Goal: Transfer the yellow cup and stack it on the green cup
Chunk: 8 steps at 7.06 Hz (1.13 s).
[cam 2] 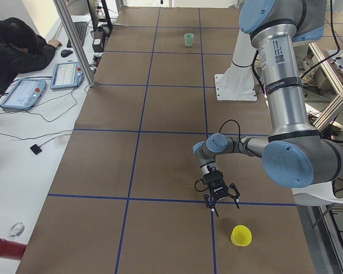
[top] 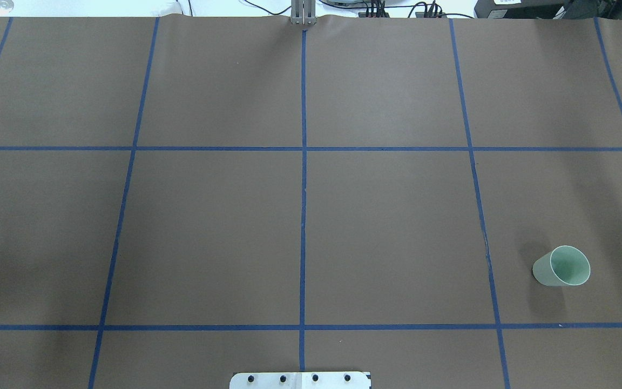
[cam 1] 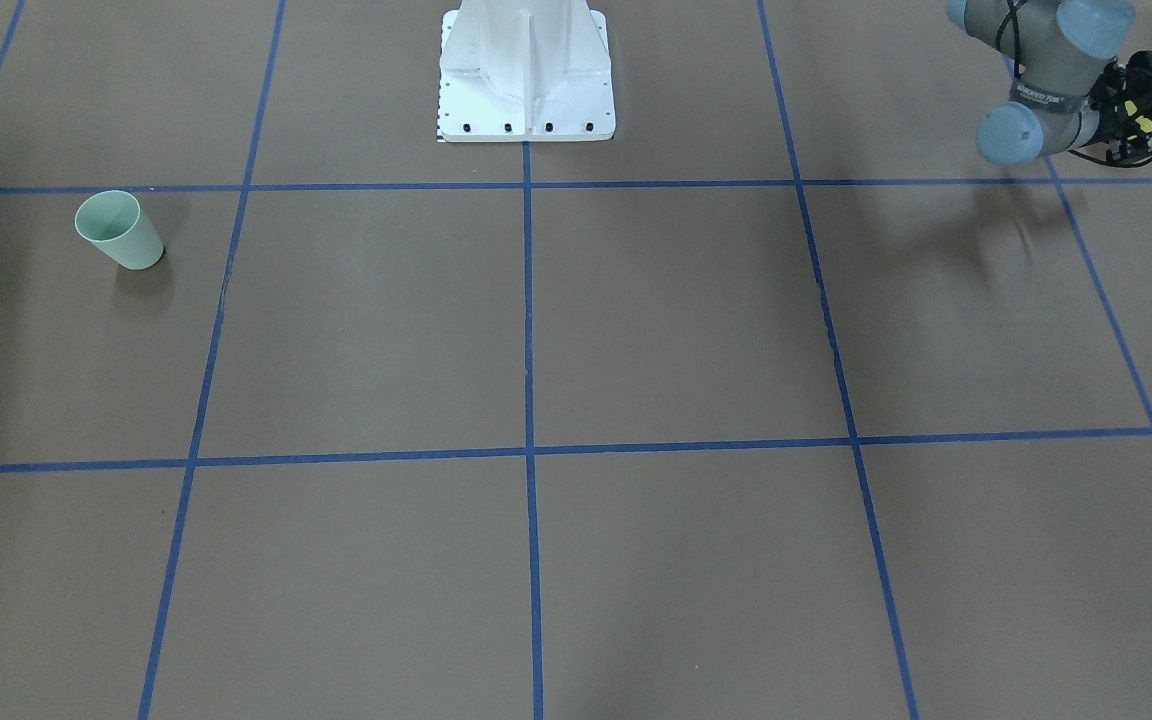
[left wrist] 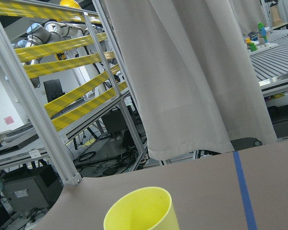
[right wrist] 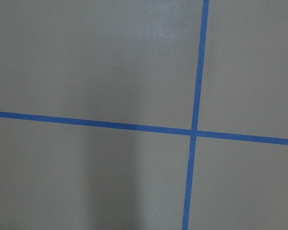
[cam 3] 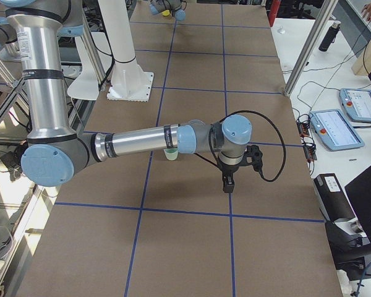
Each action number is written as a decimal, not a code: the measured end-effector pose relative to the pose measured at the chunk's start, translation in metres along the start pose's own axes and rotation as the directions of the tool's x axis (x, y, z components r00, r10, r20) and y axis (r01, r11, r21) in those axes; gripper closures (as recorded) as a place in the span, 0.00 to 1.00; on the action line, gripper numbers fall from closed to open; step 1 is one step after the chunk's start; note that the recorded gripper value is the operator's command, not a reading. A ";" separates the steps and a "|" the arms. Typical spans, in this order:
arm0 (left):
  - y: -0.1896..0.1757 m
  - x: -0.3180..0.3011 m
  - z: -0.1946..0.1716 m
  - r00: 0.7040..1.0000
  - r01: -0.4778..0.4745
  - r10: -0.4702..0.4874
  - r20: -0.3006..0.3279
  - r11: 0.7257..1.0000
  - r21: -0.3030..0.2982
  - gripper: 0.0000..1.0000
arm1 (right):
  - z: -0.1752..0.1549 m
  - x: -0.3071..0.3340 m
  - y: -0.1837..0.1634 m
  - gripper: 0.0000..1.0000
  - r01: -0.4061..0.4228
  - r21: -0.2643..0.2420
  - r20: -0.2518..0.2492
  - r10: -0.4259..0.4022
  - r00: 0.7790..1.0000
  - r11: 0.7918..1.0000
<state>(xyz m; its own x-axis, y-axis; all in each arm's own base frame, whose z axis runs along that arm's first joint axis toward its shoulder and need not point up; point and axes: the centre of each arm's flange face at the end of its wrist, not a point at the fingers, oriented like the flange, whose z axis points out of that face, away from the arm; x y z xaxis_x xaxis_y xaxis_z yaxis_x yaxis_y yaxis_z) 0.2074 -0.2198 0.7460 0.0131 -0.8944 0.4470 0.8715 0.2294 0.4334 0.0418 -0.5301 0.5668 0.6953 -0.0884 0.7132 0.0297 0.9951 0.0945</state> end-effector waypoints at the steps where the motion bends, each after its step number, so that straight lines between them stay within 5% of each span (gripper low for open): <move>1: 0.011 0.003 0.007 1.000 0.022 -0.022 0.014 1.000 0.016 0.00 | 0.000 -0.001 0.000 0.00 0.001 0.000 0.000 -0.001 1.000 1.000; 8: 0.031 0.020 0.070 0.991 0.123 -0.126 0.039 0.988 0.091 0.00 | 0.006 -0.009 -0.004 0.00 0.018 -0.010 0.000 -0.018 1.000 1.000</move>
<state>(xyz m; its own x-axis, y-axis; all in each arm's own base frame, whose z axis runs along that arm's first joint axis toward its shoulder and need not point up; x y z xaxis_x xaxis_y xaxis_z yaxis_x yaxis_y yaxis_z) 0.2010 -0.2039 0.8232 -0.1163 -0.9006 0.4187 0.8182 0.1521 0.5544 0.0316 -0.5335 0.5642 0.6944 -0.1060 0.7117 0.0495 0.9938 0.0997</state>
